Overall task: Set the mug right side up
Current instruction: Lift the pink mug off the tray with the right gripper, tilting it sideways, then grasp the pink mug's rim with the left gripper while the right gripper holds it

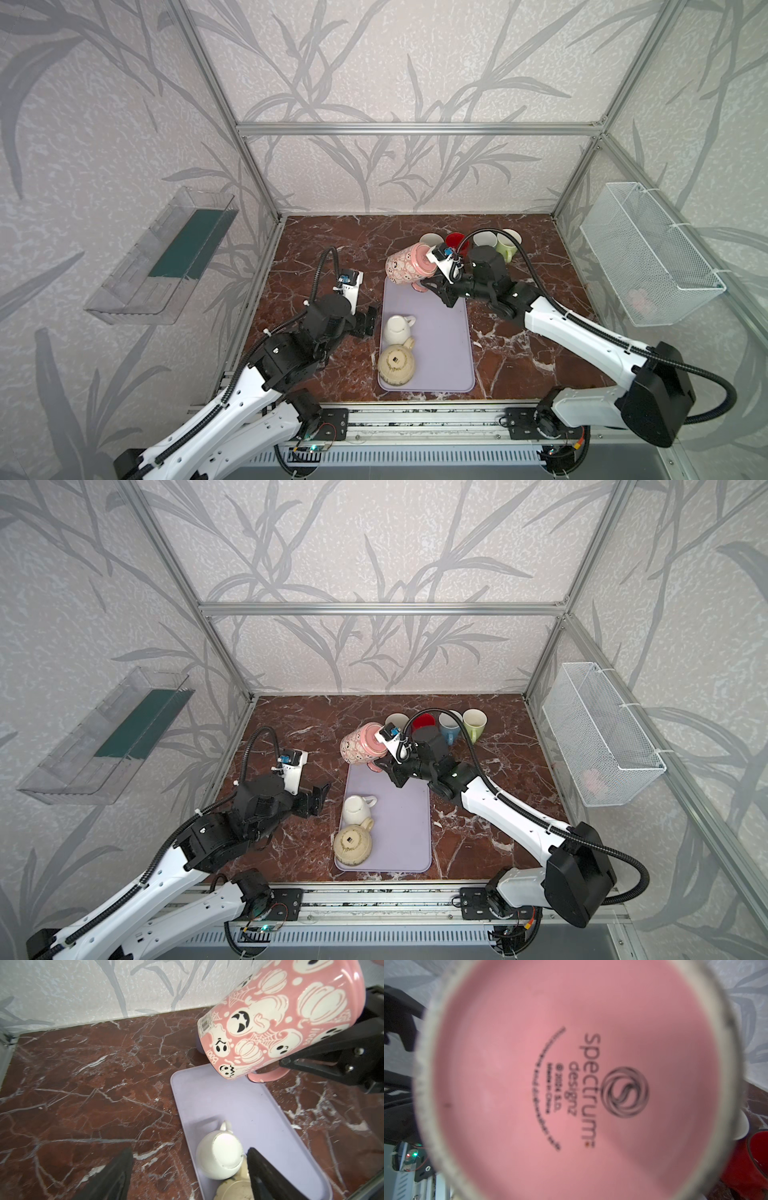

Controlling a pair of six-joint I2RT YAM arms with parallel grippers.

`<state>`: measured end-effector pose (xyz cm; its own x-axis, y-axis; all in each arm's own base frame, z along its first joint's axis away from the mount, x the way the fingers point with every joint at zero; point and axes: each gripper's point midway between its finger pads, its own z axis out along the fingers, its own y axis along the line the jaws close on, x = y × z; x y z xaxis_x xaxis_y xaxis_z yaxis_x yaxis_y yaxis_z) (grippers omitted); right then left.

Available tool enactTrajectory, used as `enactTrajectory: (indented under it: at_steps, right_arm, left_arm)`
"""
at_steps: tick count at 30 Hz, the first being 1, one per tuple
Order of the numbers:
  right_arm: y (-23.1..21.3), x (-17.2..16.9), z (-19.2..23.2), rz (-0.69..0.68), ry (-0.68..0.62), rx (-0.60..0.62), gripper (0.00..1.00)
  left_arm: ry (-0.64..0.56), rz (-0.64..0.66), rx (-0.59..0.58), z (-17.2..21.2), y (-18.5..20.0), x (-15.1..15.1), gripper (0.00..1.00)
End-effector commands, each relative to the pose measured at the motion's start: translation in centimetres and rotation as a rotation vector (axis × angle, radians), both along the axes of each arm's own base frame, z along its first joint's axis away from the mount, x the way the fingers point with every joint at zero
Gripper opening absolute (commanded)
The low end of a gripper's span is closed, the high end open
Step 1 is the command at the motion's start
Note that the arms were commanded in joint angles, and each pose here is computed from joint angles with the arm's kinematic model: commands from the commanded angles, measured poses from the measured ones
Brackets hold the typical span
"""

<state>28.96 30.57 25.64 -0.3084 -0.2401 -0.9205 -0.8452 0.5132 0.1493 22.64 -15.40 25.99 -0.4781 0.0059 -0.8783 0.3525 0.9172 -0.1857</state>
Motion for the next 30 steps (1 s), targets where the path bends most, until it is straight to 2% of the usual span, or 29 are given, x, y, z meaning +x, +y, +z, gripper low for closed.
enactTrajectory:
  at_steps: [1, 7, 14, 20, 30]
  right_arm:
    - [-0.6, -0.4, 8.8, 0.034, -0.113, 0.281, 0.0]
    - [-2.6, -1.4, 12.6, 0.062, -0.105, 0.421, 0.0]
    - [-3.8, -2.4, 14.4, 0.113, -0.077, 0.522, 0.0]
    - [-4.1, -3.6, 15.7, 0.215, -0.046, 0.592, 0.0]
    - [-3.8, -5.0, 16.3, 0.348, -0.007, 0.656, 0.0]
  left_arm:
    - [-0.045, -0.048, -0.23, 2.1, -2.1, -0.1, 0.83]
    - [-0.133, -0.188, -0.487, 4.4, -5.1, -0.8, 0.81]
    - [-0.191, -0.267, -0.623, 6.0, -7.5, 0.0, 0.82]
    - [-0.27, -0.329, -0.755, 7.8, -8.9, 0.4, 0.82]
    - [-0.334, -0.444, -0.784, 10.3, -10.8, 0.0, 0.78]
